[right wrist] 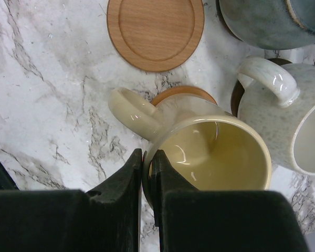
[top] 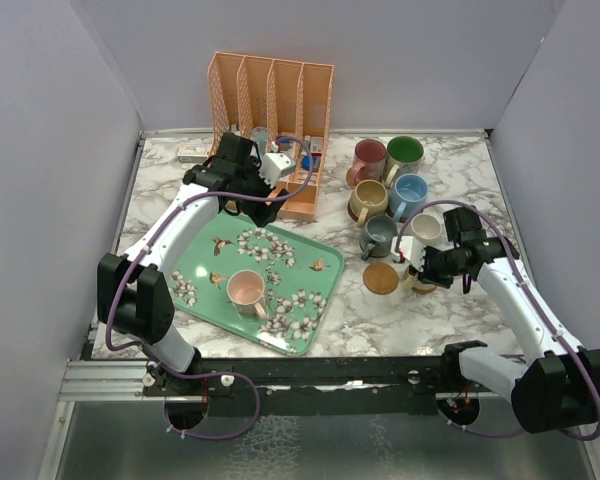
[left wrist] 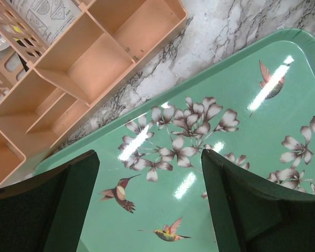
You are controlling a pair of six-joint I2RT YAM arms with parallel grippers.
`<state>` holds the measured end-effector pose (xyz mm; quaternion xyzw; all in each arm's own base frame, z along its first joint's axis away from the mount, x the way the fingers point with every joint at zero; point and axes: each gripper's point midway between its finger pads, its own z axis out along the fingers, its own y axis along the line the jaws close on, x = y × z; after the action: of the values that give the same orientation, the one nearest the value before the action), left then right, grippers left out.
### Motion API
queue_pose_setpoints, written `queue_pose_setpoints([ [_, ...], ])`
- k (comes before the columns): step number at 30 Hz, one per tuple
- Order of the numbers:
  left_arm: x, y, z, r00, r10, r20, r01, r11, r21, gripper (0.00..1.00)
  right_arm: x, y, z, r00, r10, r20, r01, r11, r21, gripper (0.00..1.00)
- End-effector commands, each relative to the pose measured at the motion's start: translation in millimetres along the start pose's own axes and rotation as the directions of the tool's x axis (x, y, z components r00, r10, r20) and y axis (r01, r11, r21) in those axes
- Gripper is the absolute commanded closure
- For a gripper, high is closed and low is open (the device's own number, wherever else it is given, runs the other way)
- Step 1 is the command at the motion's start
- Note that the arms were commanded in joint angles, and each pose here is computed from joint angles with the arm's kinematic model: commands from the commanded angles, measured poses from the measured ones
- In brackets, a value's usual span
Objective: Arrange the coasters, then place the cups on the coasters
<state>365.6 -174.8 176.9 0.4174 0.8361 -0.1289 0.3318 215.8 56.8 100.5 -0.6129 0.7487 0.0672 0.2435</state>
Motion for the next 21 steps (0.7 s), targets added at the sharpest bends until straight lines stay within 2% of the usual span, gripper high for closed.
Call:
queue_pose_setpoints([
  [1, -12.0, -2.0, -4.4, 0.999, 0.014, 0.049, -0.015, 1.0, 0.014, 0.17, -12.9, -16.6, -8.5, 0.997, -0.061, 0.054, 0.059, 0.998, 0.031, 0.99],
  [21, -8.6, 4.4, 3.3, 1.0, 0.0, 0.022, 0.0, 1.0, -0.003, 0.17, -7.2, -27.4, -8.6, 0.992, -0.078, 0.096, 0.08, 0.997, -0.017, 0.99],
])
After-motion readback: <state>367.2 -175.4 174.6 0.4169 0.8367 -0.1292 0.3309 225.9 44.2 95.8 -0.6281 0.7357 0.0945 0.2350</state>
